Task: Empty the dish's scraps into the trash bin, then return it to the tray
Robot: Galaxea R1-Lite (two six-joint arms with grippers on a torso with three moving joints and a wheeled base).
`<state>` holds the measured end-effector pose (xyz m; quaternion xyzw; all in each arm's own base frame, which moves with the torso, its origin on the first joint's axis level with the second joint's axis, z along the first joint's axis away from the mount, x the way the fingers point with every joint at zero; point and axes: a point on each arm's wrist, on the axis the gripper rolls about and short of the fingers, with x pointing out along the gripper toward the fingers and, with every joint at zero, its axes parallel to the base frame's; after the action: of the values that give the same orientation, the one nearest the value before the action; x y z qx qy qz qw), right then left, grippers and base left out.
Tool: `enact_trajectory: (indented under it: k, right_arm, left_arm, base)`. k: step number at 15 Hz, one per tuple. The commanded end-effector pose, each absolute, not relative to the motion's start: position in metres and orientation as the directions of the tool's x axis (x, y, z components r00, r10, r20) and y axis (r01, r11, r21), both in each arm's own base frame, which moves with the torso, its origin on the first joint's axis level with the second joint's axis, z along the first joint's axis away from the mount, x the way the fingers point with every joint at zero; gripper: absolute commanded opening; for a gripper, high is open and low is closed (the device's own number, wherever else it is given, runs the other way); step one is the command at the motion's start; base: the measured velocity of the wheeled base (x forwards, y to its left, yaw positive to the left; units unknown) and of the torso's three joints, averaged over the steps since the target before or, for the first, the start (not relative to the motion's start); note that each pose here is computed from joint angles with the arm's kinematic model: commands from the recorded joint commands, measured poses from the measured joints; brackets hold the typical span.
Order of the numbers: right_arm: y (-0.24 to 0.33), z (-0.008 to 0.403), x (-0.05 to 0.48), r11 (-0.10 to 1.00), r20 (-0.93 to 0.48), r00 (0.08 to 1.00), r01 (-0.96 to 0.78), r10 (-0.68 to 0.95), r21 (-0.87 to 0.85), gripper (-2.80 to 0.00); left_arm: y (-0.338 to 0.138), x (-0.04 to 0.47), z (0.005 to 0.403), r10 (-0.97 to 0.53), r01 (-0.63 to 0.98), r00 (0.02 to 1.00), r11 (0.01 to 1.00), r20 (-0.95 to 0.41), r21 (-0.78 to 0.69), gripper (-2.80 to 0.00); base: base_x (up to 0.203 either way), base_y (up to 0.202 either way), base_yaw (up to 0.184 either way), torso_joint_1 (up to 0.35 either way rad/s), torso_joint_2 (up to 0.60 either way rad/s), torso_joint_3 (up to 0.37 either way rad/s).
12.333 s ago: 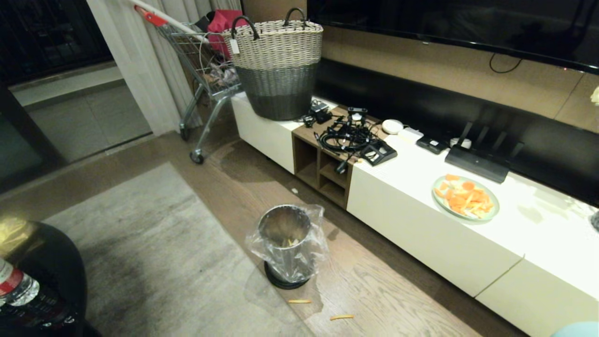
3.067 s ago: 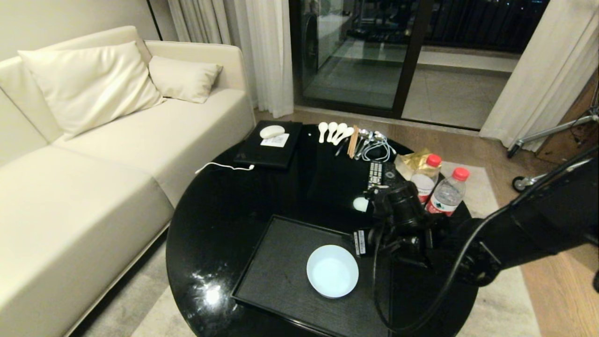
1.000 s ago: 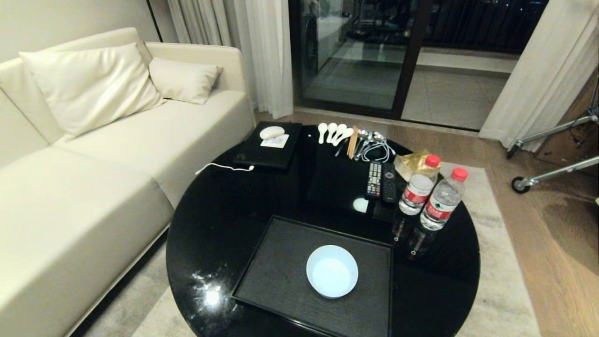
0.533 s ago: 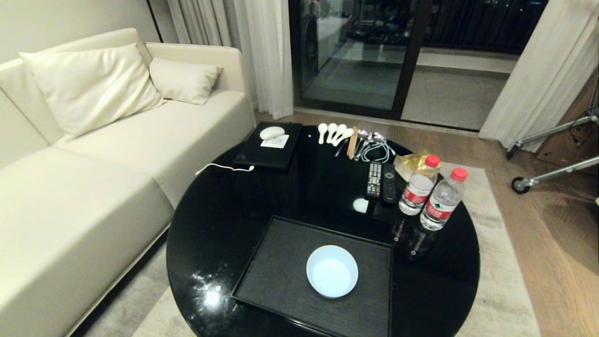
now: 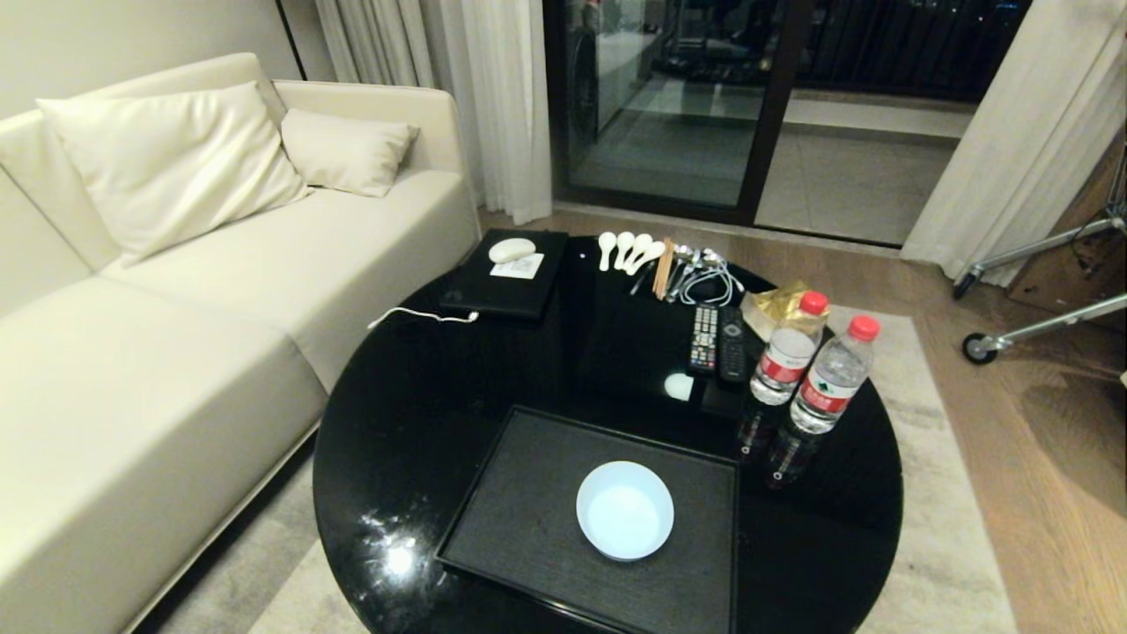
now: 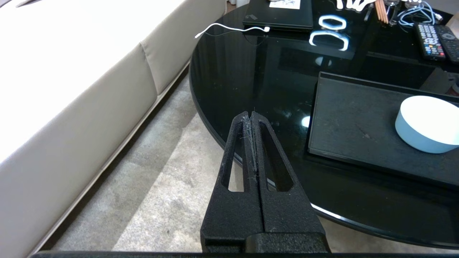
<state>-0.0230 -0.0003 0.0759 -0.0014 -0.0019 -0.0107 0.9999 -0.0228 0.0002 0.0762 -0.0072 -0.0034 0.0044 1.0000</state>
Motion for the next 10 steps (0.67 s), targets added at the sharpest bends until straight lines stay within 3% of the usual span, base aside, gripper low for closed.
enact_trajectory:
  k: [1,10]
  right_arm:
    - [-0.0003,0.0761,-0.0229,1.000,0.003,1.000,0.023,-0.023,-0.001,-2.80]
    - [-0.0006,0.0766,-0.0229,0.999,0.007,0.999,0.035,-0.035,0.035,-2.80]
  left_arm:
    - [0.0002,-0.0228,0.0763,0.009,-0.009,1.000,1.000,0.008,-0.015,-2.80]
    - [0.0002,-0.0228,0.0763,0.009,-0.009,1.000,1.000,0.008,-0.015,-2.80]
  base:
    - [0.000,0.000,0.000,0.000,0.00,0.000]
    - [0.000,0.000,0.000,0.000,0.00,0.000]
